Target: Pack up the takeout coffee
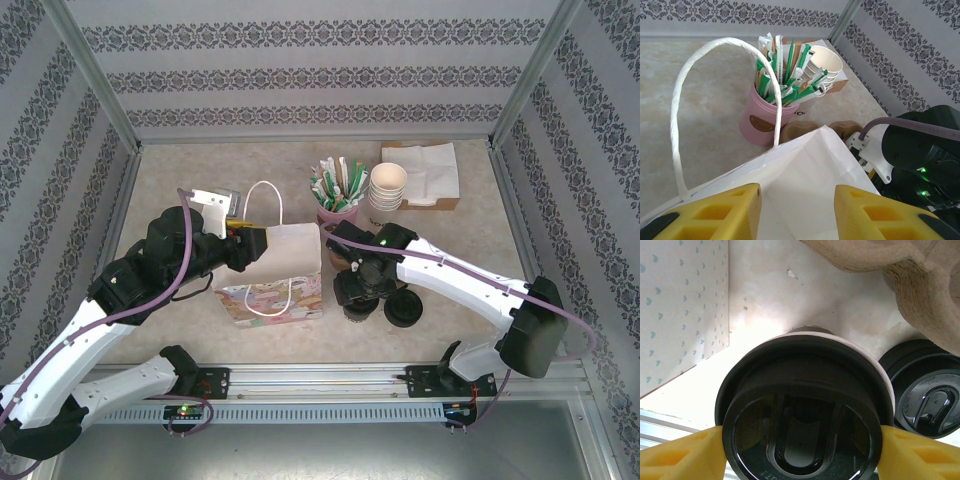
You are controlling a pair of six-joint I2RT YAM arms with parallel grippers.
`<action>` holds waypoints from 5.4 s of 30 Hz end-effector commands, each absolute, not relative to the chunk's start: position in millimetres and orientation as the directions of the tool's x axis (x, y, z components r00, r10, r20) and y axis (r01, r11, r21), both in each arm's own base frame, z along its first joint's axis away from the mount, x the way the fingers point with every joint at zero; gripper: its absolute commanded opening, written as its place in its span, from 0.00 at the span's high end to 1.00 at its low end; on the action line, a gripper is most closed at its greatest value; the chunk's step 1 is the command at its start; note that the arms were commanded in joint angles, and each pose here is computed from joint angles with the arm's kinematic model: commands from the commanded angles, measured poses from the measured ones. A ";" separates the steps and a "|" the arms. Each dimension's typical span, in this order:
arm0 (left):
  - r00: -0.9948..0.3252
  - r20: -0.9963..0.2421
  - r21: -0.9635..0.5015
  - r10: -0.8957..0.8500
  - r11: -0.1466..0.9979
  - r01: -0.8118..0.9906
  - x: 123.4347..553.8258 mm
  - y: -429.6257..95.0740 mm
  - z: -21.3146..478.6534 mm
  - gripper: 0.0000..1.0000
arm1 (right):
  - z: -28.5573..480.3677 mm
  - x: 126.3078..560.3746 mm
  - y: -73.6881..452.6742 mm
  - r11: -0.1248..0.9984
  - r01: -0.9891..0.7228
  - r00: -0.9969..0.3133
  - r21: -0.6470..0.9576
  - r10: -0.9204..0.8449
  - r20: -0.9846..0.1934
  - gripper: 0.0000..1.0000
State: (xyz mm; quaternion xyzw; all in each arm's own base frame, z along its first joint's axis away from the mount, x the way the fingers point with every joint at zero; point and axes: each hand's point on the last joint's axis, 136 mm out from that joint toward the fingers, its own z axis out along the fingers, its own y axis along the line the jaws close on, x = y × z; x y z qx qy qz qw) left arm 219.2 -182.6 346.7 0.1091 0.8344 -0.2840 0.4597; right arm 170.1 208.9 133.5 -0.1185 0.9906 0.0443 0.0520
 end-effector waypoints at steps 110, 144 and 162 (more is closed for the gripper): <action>-0.560 -0.824 -0.386 -0.082 0.806 0.450 216.1 -186.1 343.5 0.57 | 130.0 158.1 189.8 0.992 -0.122 -0.961 -0.002 -0.119 -0.250 0.20; -0.503 -0.864 -0.293 -0.035 0.848 0.442 204.3 -158.5 361.5 0.56 | 283.8 225.8 186.9 0.714 -0.649 -0.340 -0.265 -0.583 -0.738 0.34; -0.488 -0.871 -0.247 -0.060 0.912 0.328 181.8 -107.5 353.7 0.55 | 210.5 274.8 147.9 0.992 -0.014 -0.883 0.125 0.046 -0.466 0.42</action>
